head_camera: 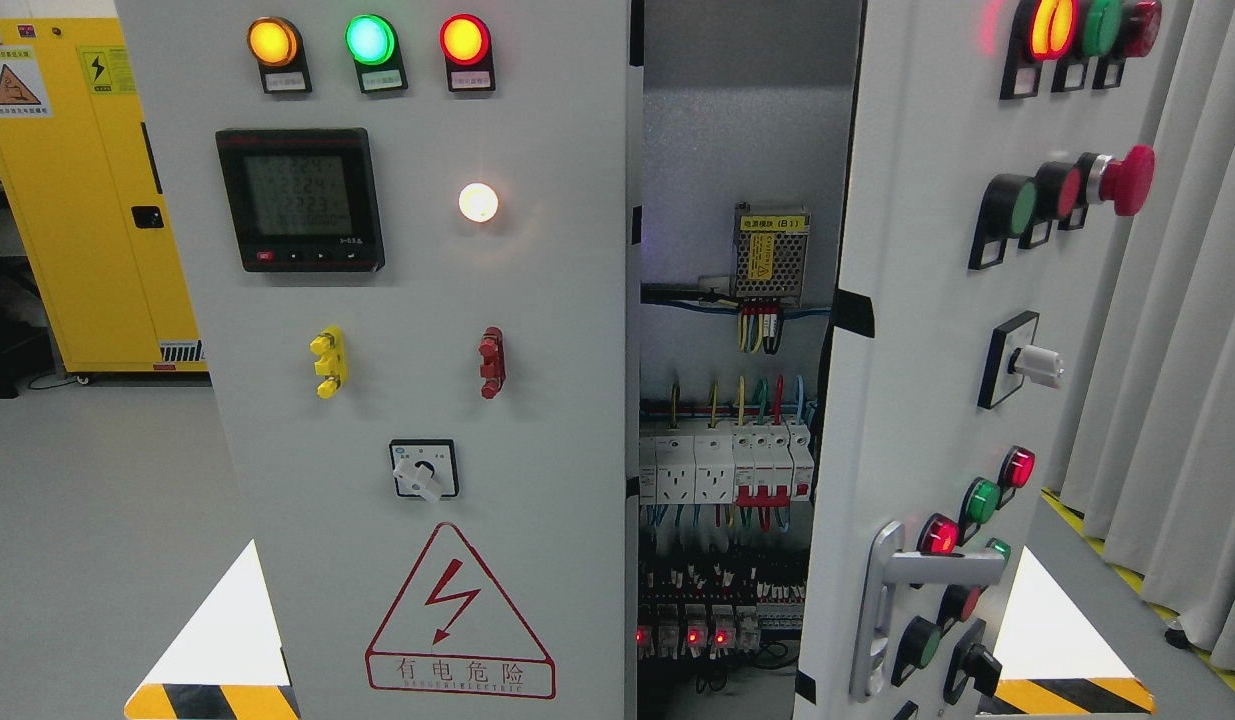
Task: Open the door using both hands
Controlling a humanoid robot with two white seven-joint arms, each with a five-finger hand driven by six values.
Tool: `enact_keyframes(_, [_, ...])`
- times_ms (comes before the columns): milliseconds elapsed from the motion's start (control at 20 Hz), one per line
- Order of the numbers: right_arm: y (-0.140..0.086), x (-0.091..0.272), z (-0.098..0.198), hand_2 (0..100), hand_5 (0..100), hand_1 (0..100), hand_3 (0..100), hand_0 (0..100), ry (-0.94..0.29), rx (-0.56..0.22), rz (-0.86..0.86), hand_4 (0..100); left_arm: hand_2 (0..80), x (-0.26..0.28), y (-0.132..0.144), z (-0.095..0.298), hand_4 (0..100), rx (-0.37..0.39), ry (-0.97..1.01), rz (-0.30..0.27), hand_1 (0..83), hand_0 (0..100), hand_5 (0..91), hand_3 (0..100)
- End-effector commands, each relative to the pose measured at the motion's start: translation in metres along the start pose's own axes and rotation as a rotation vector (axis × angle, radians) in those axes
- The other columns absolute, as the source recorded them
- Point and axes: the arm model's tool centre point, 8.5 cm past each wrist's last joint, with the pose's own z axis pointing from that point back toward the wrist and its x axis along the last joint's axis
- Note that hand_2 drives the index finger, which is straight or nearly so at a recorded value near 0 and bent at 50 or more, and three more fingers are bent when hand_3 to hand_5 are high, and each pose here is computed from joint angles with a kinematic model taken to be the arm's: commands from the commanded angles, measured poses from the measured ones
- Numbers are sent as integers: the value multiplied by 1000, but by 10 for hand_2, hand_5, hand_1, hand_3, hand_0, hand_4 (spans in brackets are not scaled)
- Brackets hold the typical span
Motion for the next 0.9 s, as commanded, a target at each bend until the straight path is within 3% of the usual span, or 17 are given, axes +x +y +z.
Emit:
enact_keyframes(0, [0, 1, 0, 0, 0, 0, 0, 260, -3, 4, -22, 0, 0, 17, 4, -2, 0, 4, -33, 0, 0, 0, 0, 0])
enact_keyframes(250, [0, 1, 0, 0, 0, 0, 0, 260, -3, 4, -22, 0, 0, 14, 6, -2, 0, 7, -31, 36, 0, 0, 0, 0])
enact_keyframes(401, [0, 1, 0, 0, 0, 0, 0, 260, -3, 4, -22, 0, 0, 42, 30, -2, 0, 64, -153, 287, 0, 0, 0, 0])
enact_keyframes(501, [0, 1, 0, 0, 0, 0, 0, 260, -3, 4, -22, 0, 0, 90, 57, 3, 0, 70, -319, 307, 0, 0, 0, 0])
enact_keyframes(551, [0, 1, 0, 0, 0, 0, 0, 260, -3, 4, -22, 0, 0, 107, 59, 8, 0, 28, -396, 281, 0, 0, 0, 0])
enact_keyframes(601, [0, 1, 0, 0, 0, 0, 0, 260, -3, 4, -22, 0, 0, 126, 53, 18, 0, -78, -498, 236, 0, 0, 0, 0])
enact_keyframes(751, [0, 1, 0, 0, 0, 0, 0, 259, -3, 4, -22, 0, 0, 168, 24, 73, 0, -557, -759, 7, 0, 0, 0, 0])
enact_keyframes(801, [0, 1, 0, 0, 0, 0, 0, 259, -3, 4, -22, 0, 0, 176, 17, 93, 0, -677, -822, -76, 0, 0, 0, 0])
enact_keyframes(851, [0, 0, 0, 0, 0, 0, 0, 259, -2, 5, -23, 0, 0, 185, 18, 108, 0, -716, -870, -132, 0, 0, 0, 0])
